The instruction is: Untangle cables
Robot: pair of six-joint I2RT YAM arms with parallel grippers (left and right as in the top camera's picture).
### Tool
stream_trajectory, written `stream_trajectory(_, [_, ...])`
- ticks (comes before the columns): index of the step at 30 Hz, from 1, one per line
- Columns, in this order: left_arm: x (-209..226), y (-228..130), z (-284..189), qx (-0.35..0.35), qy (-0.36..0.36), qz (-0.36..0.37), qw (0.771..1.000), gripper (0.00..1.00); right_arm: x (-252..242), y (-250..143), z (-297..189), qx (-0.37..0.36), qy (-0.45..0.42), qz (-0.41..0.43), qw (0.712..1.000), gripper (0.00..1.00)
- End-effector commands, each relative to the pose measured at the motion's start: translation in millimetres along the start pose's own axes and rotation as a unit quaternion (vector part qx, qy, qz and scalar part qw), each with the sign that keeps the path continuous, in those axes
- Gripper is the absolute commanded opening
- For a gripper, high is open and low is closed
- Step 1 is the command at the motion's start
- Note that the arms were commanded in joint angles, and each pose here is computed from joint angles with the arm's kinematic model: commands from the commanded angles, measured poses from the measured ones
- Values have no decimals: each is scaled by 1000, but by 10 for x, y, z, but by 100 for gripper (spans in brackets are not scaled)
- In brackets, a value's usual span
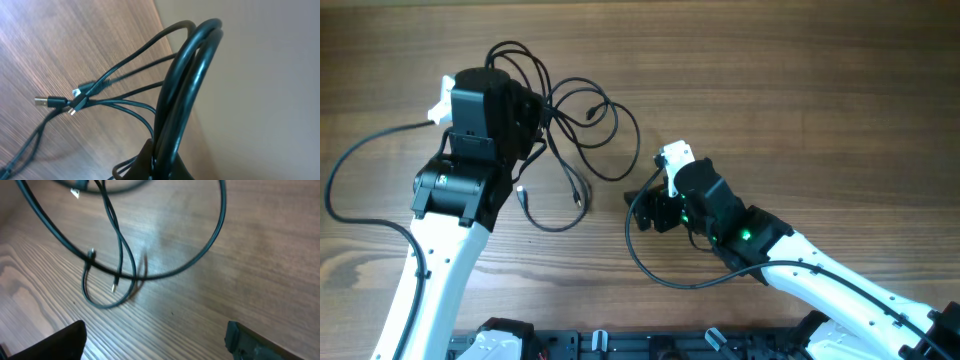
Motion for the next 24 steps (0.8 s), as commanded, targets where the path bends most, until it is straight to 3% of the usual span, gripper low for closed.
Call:
stream_trajectory(1, [-145, -14, -138, 22, -46, 150, 987, 4, 22, 35, 29, -18, 4, -3, 1000, 96])
stream_trajectory(7, [-273, -253, -197, 107, -131, 265, 949, 4, 125, 230, 7, -73, 28, -7, 997, 99])
stream_trajectory(11, [-451, -404, -364, 152, -234, 328, 903, 4, 84, 331, -10, -109, 4, -3, 994, 99])
stream_trajectory(20, [-568, -328, -934, 94, -311, 379, 866, 4, -71, 430, -43, -150, -58, 9, 987, 100])
stream_trajectory(24, [-563, -308, -1107, 79, -323, 383, 862, 4, -85, 443, -49, -156, -65, 12, 986, 100])
Point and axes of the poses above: each gripper's point midway between its finger pads, its own z axis out along the fingers, its own x axis along the line the jaws close on, y = z × x, the point moved 6 cm from there along -z, back along the fingers, and after that the axes turned 7 degrees about z, right-handed, at the moved point
